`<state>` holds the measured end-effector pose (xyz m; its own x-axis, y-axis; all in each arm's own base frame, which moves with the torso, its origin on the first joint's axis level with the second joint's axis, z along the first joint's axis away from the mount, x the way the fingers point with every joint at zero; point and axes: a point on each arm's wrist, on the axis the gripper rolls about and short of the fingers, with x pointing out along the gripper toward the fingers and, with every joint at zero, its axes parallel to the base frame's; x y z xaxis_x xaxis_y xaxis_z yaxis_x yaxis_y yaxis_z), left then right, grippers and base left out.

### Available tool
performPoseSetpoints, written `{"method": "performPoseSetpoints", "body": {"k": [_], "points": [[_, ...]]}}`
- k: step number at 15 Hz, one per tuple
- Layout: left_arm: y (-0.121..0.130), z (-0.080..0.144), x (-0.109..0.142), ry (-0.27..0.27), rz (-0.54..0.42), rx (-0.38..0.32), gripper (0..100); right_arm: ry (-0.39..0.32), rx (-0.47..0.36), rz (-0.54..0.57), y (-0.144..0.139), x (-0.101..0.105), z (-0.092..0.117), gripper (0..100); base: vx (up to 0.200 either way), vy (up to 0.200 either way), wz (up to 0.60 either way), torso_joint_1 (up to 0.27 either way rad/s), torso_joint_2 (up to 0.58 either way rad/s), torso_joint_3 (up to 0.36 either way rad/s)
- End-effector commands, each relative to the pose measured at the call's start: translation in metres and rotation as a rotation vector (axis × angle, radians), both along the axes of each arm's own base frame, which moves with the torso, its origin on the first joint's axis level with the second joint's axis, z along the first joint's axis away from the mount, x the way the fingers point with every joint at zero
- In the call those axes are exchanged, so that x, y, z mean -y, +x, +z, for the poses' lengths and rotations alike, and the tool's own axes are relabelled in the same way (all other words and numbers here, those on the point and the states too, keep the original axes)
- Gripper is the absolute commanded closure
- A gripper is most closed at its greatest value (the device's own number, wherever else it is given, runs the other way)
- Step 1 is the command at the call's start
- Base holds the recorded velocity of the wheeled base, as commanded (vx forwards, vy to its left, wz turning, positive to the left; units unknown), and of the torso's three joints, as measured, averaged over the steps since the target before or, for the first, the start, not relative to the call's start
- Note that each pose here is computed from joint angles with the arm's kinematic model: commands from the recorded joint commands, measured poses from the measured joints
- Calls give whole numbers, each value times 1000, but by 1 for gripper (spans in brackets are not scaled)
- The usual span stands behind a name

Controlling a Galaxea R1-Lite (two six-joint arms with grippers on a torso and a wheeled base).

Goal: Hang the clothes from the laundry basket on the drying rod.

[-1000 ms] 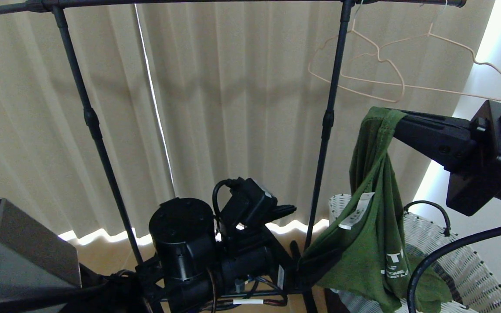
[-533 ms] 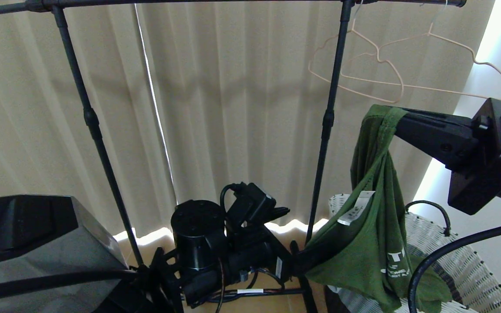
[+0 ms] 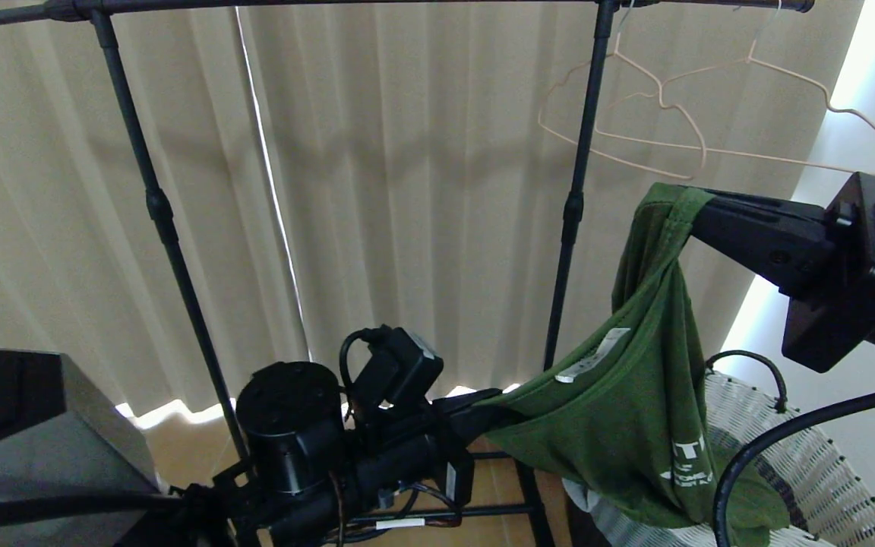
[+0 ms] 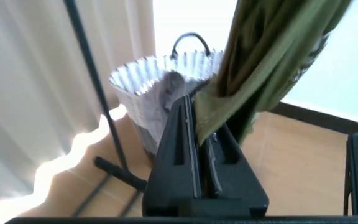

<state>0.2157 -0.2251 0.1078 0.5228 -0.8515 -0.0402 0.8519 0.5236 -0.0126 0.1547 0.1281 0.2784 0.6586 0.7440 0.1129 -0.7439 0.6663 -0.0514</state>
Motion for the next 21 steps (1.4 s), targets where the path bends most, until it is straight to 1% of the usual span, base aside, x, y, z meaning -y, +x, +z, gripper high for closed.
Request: {"method": "performPoseSetpoints", "body": {"k": [1,2,3,4,5,7,8,10,11,12,13,14,15,16,17,18,19,21], "points": [[-13,31,-25,-52,31,71,100,1,1,-21,2,3,0,100,0,0,0,0,0,0],[-13,31,-25,-52,31,71,100,1,1,-21,2,3,0,100,0,0,0,0,0,0],[-21,69,-50,-77,80,102,100,6,7,-43,5,6,2,100,0,0,0,0,0,0],[-25,88,-59,-76,95,103,100,9,12,-49,5,8,4,100,0,0,0,0,0,0],[-33,120,-72,-70,113,96,100,22,30,-61,5,11,9,100,0,0,0,0,0,0],[-38,160,-84,-83,146,110,100,50,68,-70,6,12,24,100,0,0,0,0,0,0],[-37,176,-89,-92,164,123,100,64,89,-74,7,12,31,100,0,0,0,0,0,0],[-31,205,-96,-87,204,130,100,74,108,-112,16,15,40,100,0,0,0,0,0,0],[-31,212,-97,-84,209,131,100,75,113,-123,18,16,41,100,0,0,0,0,0,0],[-31,221,-98,-72,212,135,100,80,122,-139,21,18,44,100,0,0,0,0,0,0],[-31,238,-98,4,214,178,100,80,125,-171,27,22,46,100,0,0,0,0,0,0],[-25,240,-98,56,228,184,100,71,117,-189,30,25,43,100,0,0,0,0,0,0],[-23,240,-98,71,240,183,100,68,113,-194,31,26,42,100,0,0,0,0,0,0],[-10,238,-95,132,373,145,100,43,82,-216,34,29,31,100,0,0,0,0,0,0],[-6,235,-92,146,418,135,100,38,74,-220,34,30,28,100,0,0,0,0,0,0],[-1,230,-86,170,503,118,100,20,47,-233,36,32,18,100,0,0,0,0,0,0],[-4,229,-79,167,525,113,100,10,32,-246,37,35,13,100,0,0,0,0,0,0],[-8,230,-76,156,506,114,100,5,28,-270,40,39,12,100,0,0,0,0,0,0]]}}
